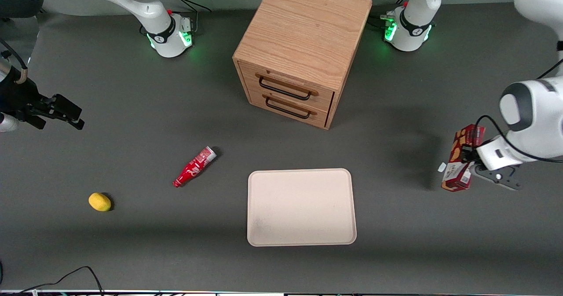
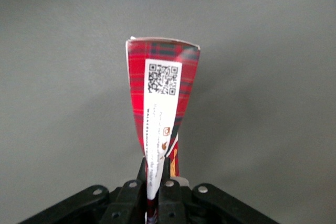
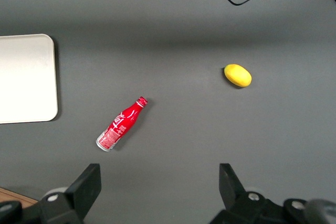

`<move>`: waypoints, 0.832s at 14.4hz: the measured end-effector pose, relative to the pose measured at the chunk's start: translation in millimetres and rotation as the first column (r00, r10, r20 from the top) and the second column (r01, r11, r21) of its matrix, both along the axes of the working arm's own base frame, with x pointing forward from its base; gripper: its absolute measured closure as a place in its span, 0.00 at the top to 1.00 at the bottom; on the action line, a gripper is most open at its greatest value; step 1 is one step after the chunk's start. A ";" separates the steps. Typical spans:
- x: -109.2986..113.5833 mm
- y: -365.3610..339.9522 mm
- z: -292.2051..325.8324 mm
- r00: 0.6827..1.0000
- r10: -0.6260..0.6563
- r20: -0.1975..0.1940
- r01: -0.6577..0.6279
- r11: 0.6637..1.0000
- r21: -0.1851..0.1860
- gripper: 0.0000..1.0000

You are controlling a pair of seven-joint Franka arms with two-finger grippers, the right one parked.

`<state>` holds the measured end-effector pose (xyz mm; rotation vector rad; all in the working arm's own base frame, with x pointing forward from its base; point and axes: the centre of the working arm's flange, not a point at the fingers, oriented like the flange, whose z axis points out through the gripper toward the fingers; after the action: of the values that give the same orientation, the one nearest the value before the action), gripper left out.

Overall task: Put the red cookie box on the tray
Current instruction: 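Lift the upright box and carry it toward the cream tray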

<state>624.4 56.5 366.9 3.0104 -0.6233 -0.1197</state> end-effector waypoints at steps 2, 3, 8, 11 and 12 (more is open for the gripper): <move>8.1 0.0 49.7 1.000 0.003 -0.019 -0.003 1.000 -0.006 0.08; 10.5 -0.4 70.9 1.000 0.009 -0.026 -0.009 1.000 -0.008 0.08; 14.1 -14.8 152.9 0.997 0.077 -0.028 -0.077 0.997 -0.003 0.08; 13.0 -59.9 179.6 0.990 0.138 -0.034 -0.138 0.990 0.004 0.08; 12.3 -81.4 185.0 0.987 0.158 -0.034 -0.158 0.987 0.008 0.08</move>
<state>636.6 -24.9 551.9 3.0407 -0.3797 -0.1646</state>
